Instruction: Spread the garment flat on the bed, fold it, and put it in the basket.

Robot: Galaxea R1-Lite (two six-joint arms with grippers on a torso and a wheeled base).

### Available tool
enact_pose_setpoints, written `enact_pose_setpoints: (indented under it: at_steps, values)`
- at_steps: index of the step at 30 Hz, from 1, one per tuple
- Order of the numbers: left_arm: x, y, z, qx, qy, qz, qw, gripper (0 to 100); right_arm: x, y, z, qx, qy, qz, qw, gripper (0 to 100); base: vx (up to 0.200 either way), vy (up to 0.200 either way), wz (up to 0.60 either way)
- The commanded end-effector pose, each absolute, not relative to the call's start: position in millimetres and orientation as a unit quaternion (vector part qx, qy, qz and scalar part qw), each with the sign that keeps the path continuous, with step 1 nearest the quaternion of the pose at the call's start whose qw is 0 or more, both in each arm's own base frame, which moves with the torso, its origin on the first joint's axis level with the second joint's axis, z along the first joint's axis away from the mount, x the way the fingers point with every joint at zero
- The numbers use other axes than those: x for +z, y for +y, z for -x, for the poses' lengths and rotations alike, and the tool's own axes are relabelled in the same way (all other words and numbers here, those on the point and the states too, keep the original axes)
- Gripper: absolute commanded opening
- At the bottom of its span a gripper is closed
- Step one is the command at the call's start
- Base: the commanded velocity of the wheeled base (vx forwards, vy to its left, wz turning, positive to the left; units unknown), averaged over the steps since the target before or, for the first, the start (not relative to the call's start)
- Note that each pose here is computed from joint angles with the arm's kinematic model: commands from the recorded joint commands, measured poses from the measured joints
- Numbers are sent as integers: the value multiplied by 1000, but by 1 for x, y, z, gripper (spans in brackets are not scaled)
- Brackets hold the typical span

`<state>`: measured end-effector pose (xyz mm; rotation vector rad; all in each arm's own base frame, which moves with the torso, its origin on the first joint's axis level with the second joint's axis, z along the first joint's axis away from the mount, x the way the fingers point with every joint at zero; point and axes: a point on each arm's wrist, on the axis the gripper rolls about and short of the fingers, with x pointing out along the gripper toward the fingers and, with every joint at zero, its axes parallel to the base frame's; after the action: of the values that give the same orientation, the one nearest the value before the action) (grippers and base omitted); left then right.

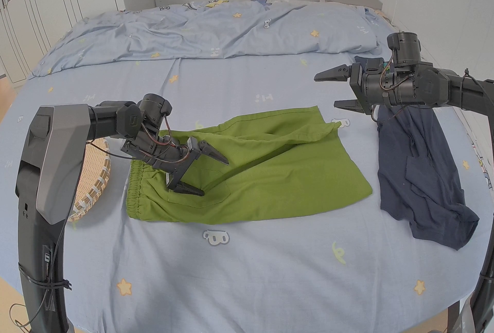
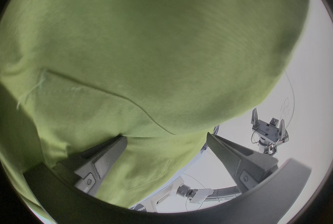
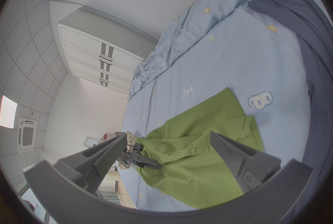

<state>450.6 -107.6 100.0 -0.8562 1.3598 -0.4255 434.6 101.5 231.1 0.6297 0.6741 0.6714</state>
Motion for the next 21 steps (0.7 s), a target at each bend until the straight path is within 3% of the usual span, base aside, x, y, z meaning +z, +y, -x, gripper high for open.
enact_pose_setpoints:
  at_steps: [1, 6, 10, 12, 15, 16, 21]
  values:
    - [127, -112, -440, -215, 594, 373, 680, 100, 230, 100, -427, 320, 317, -297, 842, 100, 0, 0, 0]
    - [146, -109, -432, -230, 585, 364, 688, 100, 229, 100, -417, 326, 312, -292, 843, 100, 0, 0, 0]
    - [171, -105, -415, -283, 571, 313, 704, 100, 230, 100, -409, 333, 305, -283, 846, 100, 0, 0, 0]
    - [209, -104, -394, -358, 519, 246, 736, 100, 231, 98, -398, 344, 299, -266, 849, 100, 0, 0, 0]
    - [231, -105, -389, -381, 471, 227, 763, 100, 229, 97, -390, 350, 297, -248, 853, 100, 0, 0, 0]
    - [243, -105, -391, -403, 420, 201, 788, 100, 225, 97, -384, 353, 297, -235, 855, 100, 0, 0, 0]
    - [208, -102, -386, -458, 344, 63, 818, 100, 212, 91, -360, 358, 302, -211, 858, 100, 0, 0, 0]
